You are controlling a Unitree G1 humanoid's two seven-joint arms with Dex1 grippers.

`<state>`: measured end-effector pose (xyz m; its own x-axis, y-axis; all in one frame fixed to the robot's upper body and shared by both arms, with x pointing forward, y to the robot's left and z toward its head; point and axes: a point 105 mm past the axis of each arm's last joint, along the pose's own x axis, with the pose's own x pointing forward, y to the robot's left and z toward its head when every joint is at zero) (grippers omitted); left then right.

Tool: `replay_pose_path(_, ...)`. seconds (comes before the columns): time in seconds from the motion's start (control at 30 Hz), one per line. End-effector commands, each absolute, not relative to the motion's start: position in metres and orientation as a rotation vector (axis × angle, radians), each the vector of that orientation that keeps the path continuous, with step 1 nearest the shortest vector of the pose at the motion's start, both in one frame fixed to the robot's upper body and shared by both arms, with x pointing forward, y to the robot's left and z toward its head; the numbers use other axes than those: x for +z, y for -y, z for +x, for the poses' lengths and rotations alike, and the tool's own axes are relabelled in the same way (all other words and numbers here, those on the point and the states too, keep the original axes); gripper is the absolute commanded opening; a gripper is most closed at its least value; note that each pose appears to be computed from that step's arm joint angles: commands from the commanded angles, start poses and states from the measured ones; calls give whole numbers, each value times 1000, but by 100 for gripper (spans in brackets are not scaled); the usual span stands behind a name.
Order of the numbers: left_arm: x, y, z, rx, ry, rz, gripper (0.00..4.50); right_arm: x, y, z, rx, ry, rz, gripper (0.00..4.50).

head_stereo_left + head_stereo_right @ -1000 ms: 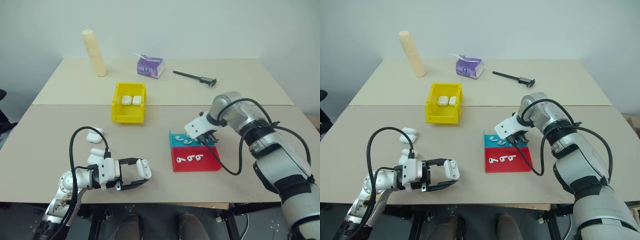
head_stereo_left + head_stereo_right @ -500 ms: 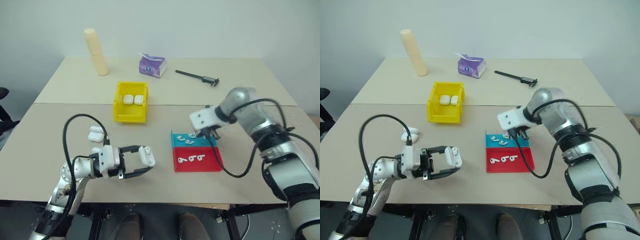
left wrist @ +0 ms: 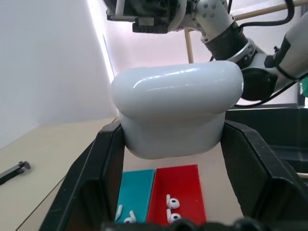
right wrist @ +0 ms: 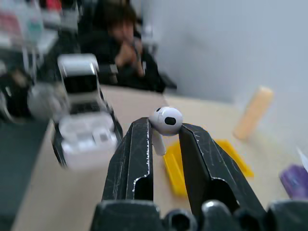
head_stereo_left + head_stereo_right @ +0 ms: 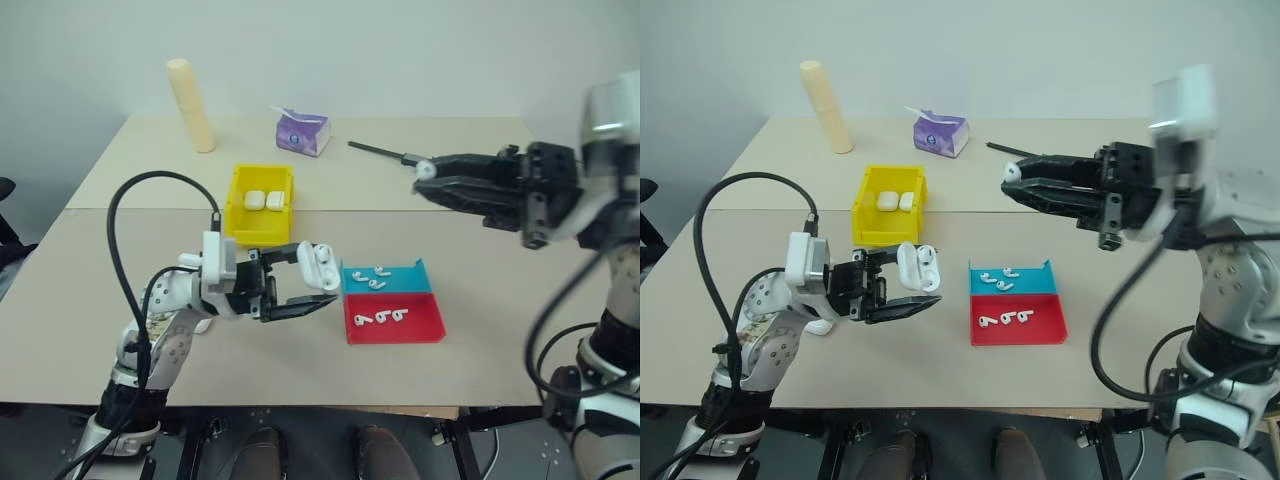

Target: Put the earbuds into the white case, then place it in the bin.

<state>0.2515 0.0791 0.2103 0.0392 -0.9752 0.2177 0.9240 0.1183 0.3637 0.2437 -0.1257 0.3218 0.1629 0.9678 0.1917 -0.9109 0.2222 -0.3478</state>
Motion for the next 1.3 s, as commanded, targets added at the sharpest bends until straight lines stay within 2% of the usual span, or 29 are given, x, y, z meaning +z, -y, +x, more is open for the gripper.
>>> replay_pose_path(0.03,218,-71,248,-1516,489,152,275,316,114,220,1398,433,-78,64)
replay_pose_path(0.2,220,-66,251,-1523,486,168,275,298,95,211,1436,409,21,64)
replay_pose_path(0.47,221,-67,248,-1513,500,183,275,272,84,219,1437,301,38,64)
replay_pose_path(0.93,217,-69,249,-1462,498,192,275,249,75,222,1486,167,-11,64)
replay_pose_path(1.3,216,-68,248,-1462,503,196,275,242,73,225,1471,167,-38,64)
